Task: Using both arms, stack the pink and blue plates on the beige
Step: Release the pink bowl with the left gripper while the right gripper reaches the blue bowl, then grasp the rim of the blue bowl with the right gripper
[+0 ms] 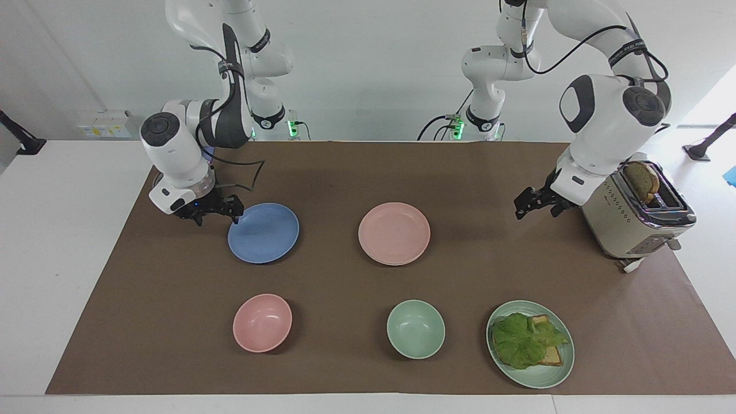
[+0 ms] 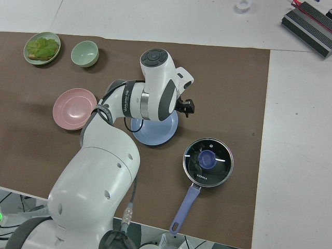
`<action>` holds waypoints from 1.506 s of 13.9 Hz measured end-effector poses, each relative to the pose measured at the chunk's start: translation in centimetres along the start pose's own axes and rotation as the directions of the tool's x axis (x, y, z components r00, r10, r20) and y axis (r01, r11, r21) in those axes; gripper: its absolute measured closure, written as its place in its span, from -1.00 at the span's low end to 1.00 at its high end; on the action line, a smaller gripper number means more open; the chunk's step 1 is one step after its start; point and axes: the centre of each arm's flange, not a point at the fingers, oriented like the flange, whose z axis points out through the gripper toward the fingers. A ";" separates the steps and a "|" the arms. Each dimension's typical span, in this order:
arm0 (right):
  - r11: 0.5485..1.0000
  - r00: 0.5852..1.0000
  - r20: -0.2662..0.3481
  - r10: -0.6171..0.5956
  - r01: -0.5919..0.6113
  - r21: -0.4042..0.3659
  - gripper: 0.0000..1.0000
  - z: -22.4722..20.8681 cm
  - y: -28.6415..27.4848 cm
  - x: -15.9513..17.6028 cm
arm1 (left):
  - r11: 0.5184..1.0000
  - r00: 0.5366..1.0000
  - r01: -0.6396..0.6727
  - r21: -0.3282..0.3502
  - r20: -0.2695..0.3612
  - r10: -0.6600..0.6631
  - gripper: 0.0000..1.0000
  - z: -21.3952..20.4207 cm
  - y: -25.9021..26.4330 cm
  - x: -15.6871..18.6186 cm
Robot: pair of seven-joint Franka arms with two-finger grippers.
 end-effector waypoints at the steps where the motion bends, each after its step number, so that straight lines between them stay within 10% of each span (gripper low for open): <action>1: 1.000 1.000 0.004 -0.002 0.002 0.000 -1.00 0.7 0.0 -0.1 | 1.000 1.000 0.000 0.016 -0.005 0.001 -1.00 -0.9 -0.5 0.0; 12: 0.996 1.000 0.010 -0.020 0.020 0.083 -0.91 6.2 1.4 -0.7 | 0.997 1.000 -0.012 0.075 -0.014 0.013 -1.00 -9.6 -5.1 -3.7; 19: 0.996 1.000 0.004 -0.019 0.018 0.086 0.67 6.0 1.4 -0.6 | 0.997 1.000 -0.010 0.075 -0.019 0.011 -1.00 -10.0 -5.6 -3.9; 21: 0.996 1.000 -0.003 -0.018 0.018 0.088 0.74 5.3 1.4 -0.6 | 0.997 1.000 -0.014 0.075 -0.019 0.016 -1.00 -10.0 -5.4 -3.9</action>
